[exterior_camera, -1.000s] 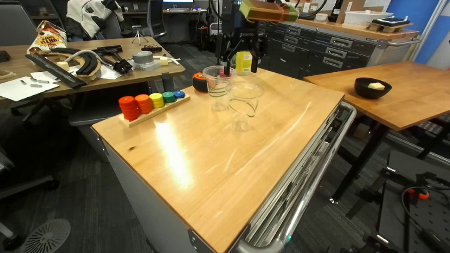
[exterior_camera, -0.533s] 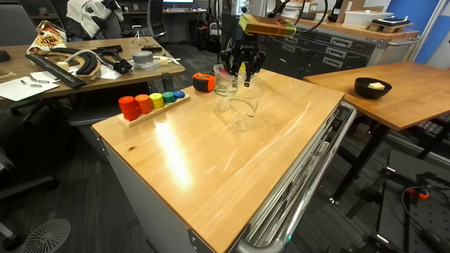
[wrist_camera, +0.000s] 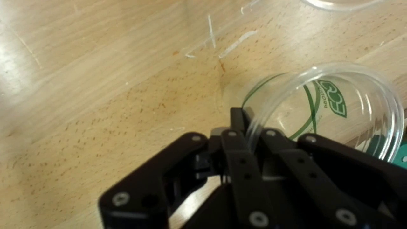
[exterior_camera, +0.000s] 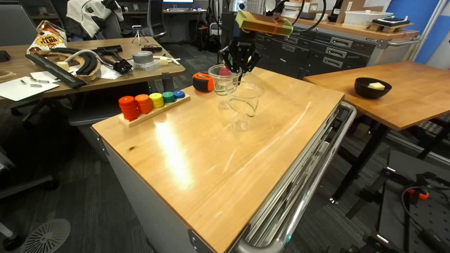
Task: Stack the three cups together
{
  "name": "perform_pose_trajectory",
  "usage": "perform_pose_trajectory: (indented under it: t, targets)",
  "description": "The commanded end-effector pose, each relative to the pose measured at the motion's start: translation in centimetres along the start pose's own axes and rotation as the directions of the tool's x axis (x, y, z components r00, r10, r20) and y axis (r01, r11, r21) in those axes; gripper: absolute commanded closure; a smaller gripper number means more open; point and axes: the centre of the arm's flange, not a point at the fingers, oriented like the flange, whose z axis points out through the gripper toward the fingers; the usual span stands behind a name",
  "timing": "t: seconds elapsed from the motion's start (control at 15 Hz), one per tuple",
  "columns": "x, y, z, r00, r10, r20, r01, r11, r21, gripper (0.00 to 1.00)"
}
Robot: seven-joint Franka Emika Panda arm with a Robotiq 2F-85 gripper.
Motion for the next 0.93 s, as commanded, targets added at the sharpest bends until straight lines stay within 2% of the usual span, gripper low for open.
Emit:
perform_pose_trajectory:
  t: [0.0,0.2,0.47,0.87]
  targets:
    - [0.0,-0.2,-1.1,0.999,0.039,-0.013,-0.039,0.999,0.001,0.96]
    - [0.3,0.0,-3.5,0.996,0.091,-0.016,-0.092,0.996,-0.016,0.97]
    - [-1.0,-0.4,-9.8,0.989,0.139,-0.041,-0.139,0.99,0.008,0.97]
    - [-6.2,-1.8,-18.5,0.986,0.078,-0.146,-0.075,0.997,0.026,0.97]
